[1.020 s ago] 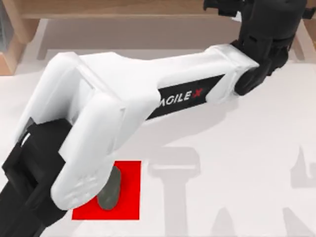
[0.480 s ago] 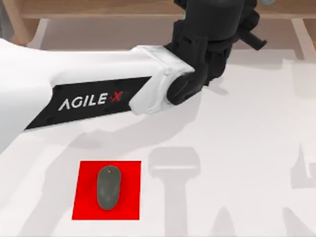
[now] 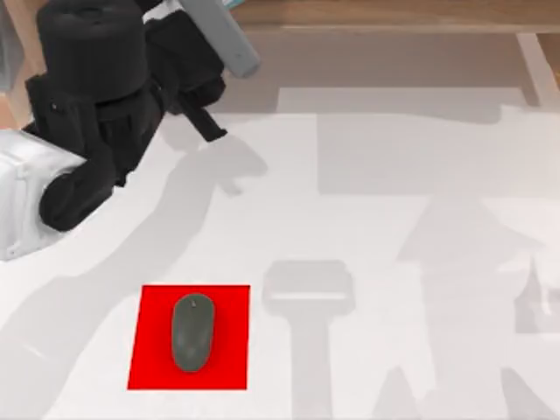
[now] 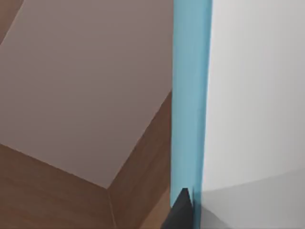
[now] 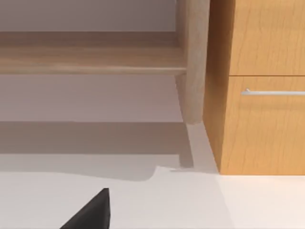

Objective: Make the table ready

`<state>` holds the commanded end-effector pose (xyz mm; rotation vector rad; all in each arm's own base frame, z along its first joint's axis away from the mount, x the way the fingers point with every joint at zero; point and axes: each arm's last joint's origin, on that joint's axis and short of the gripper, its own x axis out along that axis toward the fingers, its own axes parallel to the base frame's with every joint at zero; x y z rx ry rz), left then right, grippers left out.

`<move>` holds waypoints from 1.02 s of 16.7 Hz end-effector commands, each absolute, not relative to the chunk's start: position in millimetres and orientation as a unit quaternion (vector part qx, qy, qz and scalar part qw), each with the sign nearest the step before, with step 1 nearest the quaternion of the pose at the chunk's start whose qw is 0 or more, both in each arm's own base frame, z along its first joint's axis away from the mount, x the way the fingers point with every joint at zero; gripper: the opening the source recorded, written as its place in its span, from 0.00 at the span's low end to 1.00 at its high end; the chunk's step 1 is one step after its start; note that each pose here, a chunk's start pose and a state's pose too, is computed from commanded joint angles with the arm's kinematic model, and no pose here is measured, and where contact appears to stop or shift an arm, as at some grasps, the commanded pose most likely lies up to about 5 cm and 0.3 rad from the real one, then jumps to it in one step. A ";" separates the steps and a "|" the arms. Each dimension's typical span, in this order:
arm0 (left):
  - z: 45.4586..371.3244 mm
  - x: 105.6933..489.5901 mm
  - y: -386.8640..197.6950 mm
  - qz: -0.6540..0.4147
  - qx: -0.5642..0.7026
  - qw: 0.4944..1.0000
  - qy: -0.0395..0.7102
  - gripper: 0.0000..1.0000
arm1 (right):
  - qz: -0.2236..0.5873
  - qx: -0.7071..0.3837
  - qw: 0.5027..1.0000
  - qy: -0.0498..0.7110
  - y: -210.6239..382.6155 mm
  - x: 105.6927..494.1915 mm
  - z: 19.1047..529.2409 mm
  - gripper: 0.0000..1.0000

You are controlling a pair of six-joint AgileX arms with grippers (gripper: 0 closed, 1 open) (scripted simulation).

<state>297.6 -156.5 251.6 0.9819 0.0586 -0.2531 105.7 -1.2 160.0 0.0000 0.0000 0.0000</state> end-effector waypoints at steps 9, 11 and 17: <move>176.2 269.5 16.8 -0.110 0.620 0.762 0.152 0.00 | 0.000 0.000 1.000 0.000 -1.2 105.7 160.0 1.00; 167.6 269.0 48.4 -0.108 0.633 0.748 0.167 0.00 | 0.000 0.000 1.000 0.000 -1.2 105.7 160.0 1.00; 167.3 294.0 129.2 -0.090 0.675 0.719 0.138 0.00 | 0.000 0.000 1.000 0.000 -1.2 105.7 160.0 1.00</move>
